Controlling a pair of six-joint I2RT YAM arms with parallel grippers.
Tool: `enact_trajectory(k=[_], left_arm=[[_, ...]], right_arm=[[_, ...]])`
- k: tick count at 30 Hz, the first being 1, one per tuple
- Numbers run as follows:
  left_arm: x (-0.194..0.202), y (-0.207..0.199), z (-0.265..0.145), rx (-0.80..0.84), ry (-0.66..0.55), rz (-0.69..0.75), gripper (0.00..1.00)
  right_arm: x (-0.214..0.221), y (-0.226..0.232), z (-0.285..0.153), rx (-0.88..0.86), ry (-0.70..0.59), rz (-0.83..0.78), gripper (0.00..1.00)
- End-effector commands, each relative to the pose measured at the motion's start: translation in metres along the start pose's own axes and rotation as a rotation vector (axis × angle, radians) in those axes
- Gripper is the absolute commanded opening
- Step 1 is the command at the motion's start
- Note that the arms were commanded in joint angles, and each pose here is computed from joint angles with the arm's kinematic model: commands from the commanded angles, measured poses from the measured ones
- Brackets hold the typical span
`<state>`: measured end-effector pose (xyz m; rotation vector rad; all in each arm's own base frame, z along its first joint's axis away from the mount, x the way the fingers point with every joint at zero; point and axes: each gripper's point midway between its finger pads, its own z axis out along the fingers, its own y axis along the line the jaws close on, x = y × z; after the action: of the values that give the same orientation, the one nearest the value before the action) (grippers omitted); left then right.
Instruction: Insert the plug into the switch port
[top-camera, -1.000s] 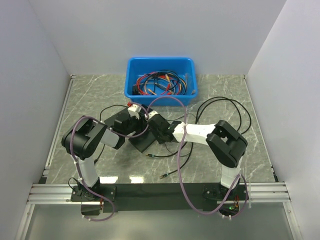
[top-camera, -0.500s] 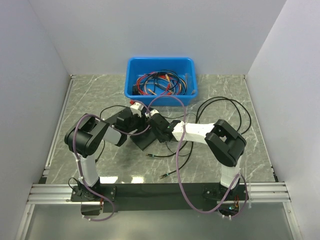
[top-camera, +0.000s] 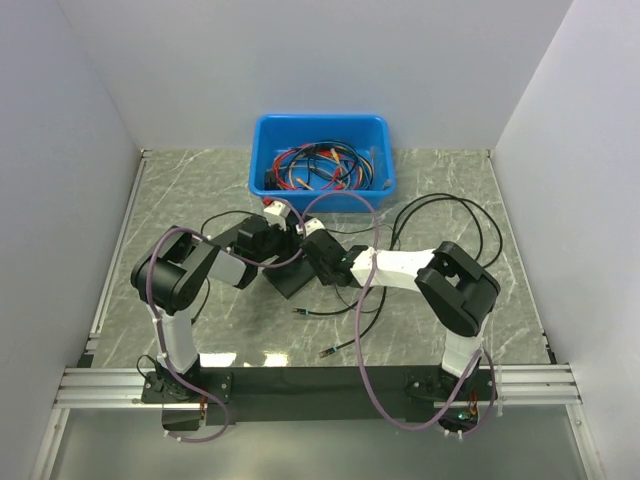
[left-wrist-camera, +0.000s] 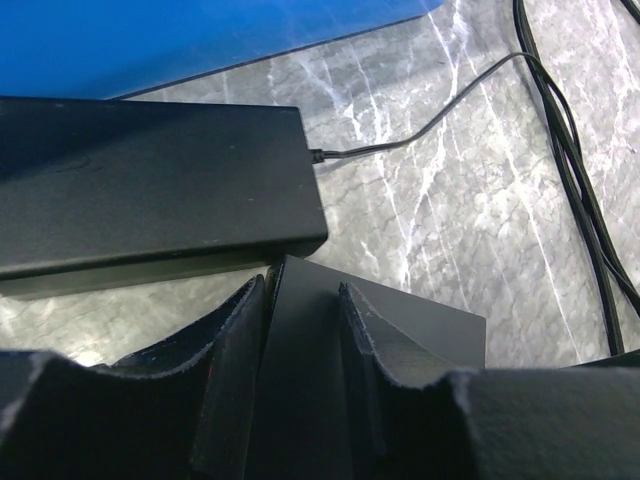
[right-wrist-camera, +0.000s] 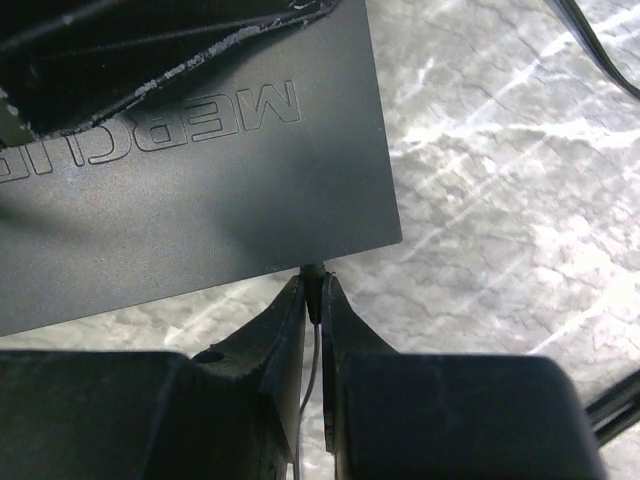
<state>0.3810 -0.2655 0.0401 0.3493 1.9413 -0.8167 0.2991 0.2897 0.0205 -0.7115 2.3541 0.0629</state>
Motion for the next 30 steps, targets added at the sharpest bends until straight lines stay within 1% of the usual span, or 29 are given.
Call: enact_trajectory(k=[1,2,3,5,6,9,12,15,20,26,30], left_arm=[[0.083,-0.026,-0.012,0.075,0.286,-0.059,0.39],[0.083,-0.025,-0.011,0.070,0.287,-0.059,0.39],[0.083,-0.024,-0.010,0.068,0.286,-0.055,0.39],[0.083,-0.021,-0.009,0.060,0.288,-0.057,0.39],[0.083,-0.021,-0.008,0.056,0.288,-0.059,0.39],[0.083,-0.018,-0.009,0.046,0.286,-0.062,0.39],[0.082,-0.016,-0.009,0.038,0.285,-0.064,0.39],[0.082,-0.013,-0.008,0.026,0.282,-0.066,0.39],[0.082,-0.007,-0.009,0.003,0.280,-0.072,0.38],[0.079,-0.004,-0.009,-0.015,0.269,-0.079,0.38],[0.073,0.002,-0.010,-0.045,0.255,-0.097,0.38]], right_arm=[[-0.092,0.001,-0.030,-0.021,-0.337,0.116,0.09],[-0.089,0.000,-0.032,-0.019,-0.334,0.114,0.14],[-0.091,-0.001,-0.037,-0.018,-0.341,0.116,0.23],[-0.089,-0.003,-0.041,-0.018,-0.347,0.121,0.32],[-0.089,-0.002,-0.043,-0.021,-0.350,0.121,0.41],[-0.087,-0.001,-0.044,-0.028,-0.348,0.124,0.49],[-0.084,-0.002,-0.043,-0.028,-0.340,0.123,0.54],[-0.083,-0.001,-0.045,-0.031,-0.339,0.126,0.57],[-0.075,-0.008,-0.058,-0.026,-0.347,0.152,0.58],[-0.048,-0.021,-0.074,-0.009,-0.329,0.218,0.58],[-0.025,-0.021,-0.073,-0.020,-0.291,0.249,0.58]])
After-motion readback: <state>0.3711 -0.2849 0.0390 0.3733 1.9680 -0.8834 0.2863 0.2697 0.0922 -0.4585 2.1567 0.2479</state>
